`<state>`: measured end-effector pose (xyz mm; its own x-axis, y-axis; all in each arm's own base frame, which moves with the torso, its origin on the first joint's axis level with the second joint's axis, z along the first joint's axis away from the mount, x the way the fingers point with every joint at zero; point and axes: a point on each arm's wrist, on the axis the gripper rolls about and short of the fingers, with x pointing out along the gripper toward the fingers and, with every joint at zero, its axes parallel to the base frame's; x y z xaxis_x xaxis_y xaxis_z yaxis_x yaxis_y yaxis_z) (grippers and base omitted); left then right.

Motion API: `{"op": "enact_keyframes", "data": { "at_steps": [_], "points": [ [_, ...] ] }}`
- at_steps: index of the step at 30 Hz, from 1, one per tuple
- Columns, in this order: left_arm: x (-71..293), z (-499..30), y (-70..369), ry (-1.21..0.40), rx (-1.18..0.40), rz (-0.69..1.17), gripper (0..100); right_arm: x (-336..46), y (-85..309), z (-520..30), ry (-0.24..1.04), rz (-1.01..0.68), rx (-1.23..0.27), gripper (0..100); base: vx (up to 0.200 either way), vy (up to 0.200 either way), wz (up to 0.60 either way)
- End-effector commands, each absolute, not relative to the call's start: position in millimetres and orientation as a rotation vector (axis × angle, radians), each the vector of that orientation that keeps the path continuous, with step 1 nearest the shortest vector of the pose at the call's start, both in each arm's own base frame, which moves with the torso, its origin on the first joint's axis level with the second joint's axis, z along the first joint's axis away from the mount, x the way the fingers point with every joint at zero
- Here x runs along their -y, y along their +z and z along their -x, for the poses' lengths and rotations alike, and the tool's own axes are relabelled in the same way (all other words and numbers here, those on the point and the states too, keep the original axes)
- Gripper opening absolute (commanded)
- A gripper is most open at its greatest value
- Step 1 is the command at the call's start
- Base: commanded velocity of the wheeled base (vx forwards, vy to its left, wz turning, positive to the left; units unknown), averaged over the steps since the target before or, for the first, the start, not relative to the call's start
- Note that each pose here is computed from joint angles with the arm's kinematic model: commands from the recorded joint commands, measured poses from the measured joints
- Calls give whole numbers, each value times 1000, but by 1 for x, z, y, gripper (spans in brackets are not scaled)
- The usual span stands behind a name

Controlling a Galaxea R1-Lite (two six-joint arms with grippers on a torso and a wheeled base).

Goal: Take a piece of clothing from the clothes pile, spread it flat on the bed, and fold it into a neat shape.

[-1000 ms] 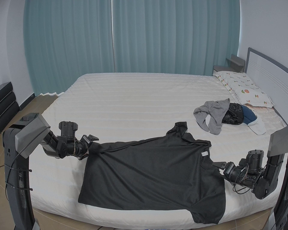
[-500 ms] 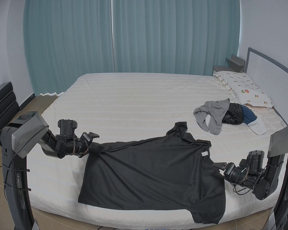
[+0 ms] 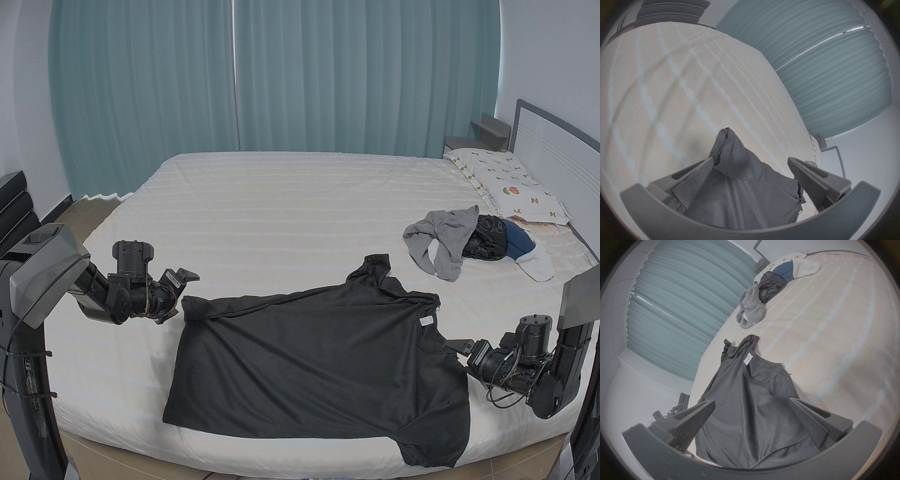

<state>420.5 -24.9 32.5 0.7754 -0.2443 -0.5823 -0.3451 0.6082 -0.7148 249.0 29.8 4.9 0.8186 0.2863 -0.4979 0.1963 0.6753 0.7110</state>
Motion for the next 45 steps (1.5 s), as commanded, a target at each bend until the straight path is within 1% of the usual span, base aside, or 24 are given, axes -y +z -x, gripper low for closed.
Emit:
{"op": "enact_keyframes", "data": {
  "at_steps": [1,6,12,26,31,32,45],
  "points": [
    [36,-417,20,60,-755,913,100,-30,4,-249,54,-842,-631,100,0,0,0],
    [43,-409,12,80,-780,860,100,-30,4,-249,53,-842,-632,100,0,0,0],
    [46,-409,10,101,-773,838,100,-29,4,-249,53,-843,-630,100,0,0,0],
    [44,-437,-8,159,-713,820,100,-30,4,-249,53,-842,-634,100,0,0,0],
    [45,-438,-5,155,-703,823,100,-30,3,-249,53,-842,-634,100,0,0,0],
    [45,-438,-5,155,-703,823,0,-30,3,-249,53,-842,-634,100,0,0,0],
    [42,-438,0,158,-691,826,0,-30,3,-249,52,-842,-635,100,0,0,0]
  ]
}}
